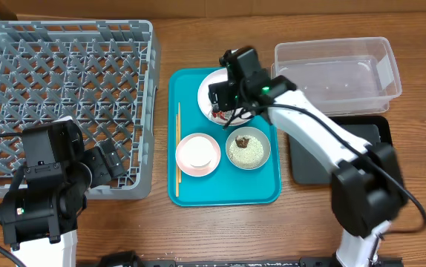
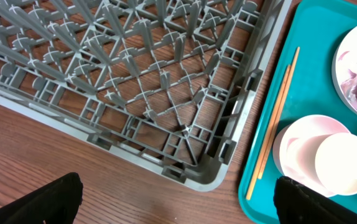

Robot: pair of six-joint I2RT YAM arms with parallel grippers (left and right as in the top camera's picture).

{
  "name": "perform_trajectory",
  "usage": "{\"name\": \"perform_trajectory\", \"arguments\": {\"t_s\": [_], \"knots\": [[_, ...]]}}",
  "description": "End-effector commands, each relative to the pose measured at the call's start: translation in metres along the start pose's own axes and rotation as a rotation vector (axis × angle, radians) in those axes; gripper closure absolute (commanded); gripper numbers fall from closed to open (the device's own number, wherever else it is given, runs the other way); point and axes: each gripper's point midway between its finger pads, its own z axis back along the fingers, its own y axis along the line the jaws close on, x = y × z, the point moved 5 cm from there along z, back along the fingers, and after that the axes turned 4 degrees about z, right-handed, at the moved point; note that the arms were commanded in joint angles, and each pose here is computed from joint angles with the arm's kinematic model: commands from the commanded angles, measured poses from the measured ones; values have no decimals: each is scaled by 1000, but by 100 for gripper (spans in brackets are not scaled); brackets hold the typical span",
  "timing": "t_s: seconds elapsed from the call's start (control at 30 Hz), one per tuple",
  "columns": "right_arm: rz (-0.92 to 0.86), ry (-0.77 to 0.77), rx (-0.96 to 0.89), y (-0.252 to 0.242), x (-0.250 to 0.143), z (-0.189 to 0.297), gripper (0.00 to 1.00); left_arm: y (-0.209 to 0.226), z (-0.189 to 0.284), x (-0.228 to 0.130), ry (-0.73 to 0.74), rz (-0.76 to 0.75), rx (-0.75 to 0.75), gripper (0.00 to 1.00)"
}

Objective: Sort waste into correct bins and load items into the dishwasher
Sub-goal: 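Reach the right gripper to the white plate and grasp the red wrapper, then carry the wrapper and tissue to the clear bin and release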

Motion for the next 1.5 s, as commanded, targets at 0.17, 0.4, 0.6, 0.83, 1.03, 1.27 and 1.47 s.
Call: {"name": "perform_trajectory", "arguments": {"t_s": [0.17, 0.4, 0.6, 0.83, 1.03, 1.27, 1.47], "knots": [[-73, -17, -21, 7, -7, -54, 19, -2, 4, 3, -10, 27, -20, 0], [-83, 35, -95, 2, -31, -86, 23, -1, 4, 2, -1, 26, -17, 0], [-87, 29, -126, -2, -28, -82, 67, -1, 4, 1, 2, 26, -15, 0], [-64, -112, -263, -17, 30, -9, 96, -1, 4, 1, 3, 25, -15, 0], [-136, -277, -281, -42, 79, 88, 96, -1, 4, 1, 3, 25, -15, 0], [-315, -258, -410, -127, 70, 138, 96, -1, 4, 1, 2, 25, -15, 0], [-468, -114, -449, -189, 31, 114, 93, -1, 4, 1, 1, 25, -17, 0]]}}
